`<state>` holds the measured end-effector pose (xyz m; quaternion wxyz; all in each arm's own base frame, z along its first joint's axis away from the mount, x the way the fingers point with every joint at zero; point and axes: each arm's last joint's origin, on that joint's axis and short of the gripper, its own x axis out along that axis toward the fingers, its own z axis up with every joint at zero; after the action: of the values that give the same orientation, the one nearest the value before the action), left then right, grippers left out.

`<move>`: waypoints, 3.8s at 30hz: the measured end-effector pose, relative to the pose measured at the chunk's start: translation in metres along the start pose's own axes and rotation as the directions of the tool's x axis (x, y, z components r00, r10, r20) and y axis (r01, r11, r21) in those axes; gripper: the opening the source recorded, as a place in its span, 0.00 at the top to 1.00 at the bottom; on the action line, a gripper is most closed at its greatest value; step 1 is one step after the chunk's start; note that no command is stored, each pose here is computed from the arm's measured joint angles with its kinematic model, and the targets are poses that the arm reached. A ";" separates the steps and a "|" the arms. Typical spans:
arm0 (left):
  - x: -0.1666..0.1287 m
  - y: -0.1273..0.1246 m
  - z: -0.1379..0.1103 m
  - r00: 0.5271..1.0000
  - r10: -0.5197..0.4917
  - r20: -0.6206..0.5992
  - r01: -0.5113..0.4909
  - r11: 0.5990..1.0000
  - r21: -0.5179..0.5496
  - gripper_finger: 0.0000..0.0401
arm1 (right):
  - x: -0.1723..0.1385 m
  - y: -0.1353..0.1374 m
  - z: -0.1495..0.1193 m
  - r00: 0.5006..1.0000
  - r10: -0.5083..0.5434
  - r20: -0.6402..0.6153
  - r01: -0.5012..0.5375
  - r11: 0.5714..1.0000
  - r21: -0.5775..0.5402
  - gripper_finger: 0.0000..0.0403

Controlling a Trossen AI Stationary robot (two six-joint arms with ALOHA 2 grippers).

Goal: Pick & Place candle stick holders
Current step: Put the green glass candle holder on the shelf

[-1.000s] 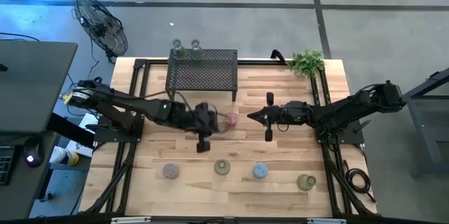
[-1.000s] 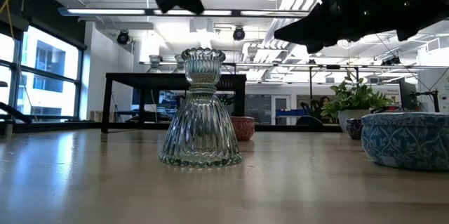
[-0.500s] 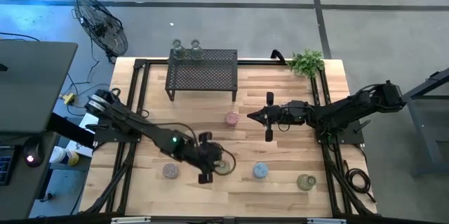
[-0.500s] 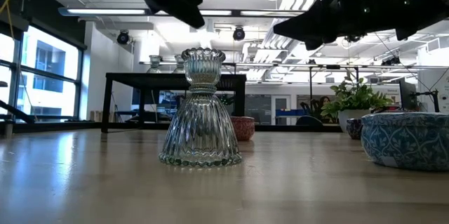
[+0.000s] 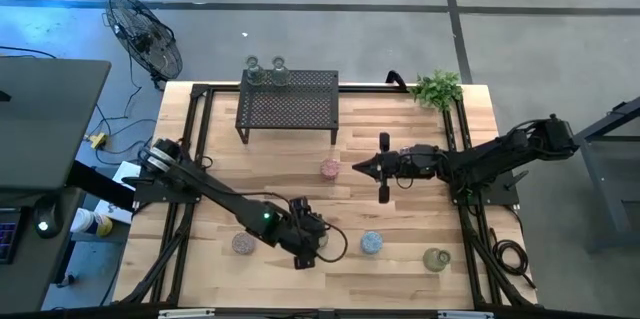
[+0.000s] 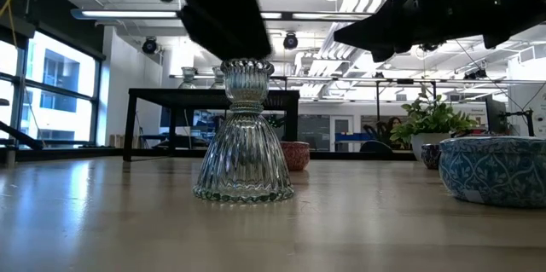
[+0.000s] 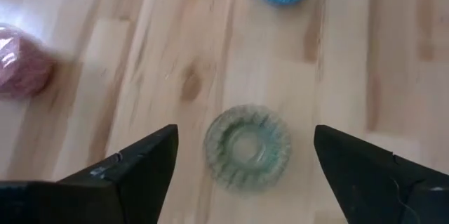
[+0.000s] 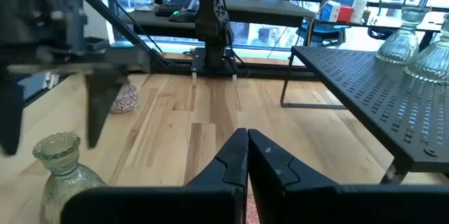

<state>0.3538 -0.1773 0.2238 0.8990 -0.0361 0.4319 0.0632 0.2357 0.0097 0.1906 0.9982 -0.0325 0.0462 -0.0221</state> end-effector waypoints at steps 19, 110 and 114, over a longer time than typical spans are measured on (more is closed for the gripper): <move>0.014 -0.003 -0.005 1.000 0.026 -0.016 -0.026 1.000 0.012 0.58 | 0.000 0.003 0.001 1.000 0.010 0.006 -0.010 1.000 -0.022 1.00; -0.074 0.428 0.096 0.837 0.538 -0.103 -0.528 0.741 -0.414 0.57 | 0.001 -0.012 0.001 0.999 -0.043 0.013 0.044 0.995 -0.093 1.00; -0.074 0.428 0.096 0.836 0.538 -0.104 -0.528 0.741 -0.414 0.57 | 0.001 -0.012 0.000 0.999 -0.043 0.006 0.043 0.995 -0.094 1.00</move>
<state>0.3203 0.2515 0.3375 0.8176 -0.1060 0.3894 0.4108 0.2362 -0.0027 0.1913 0.9949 -0.0804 0.0442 -0.0414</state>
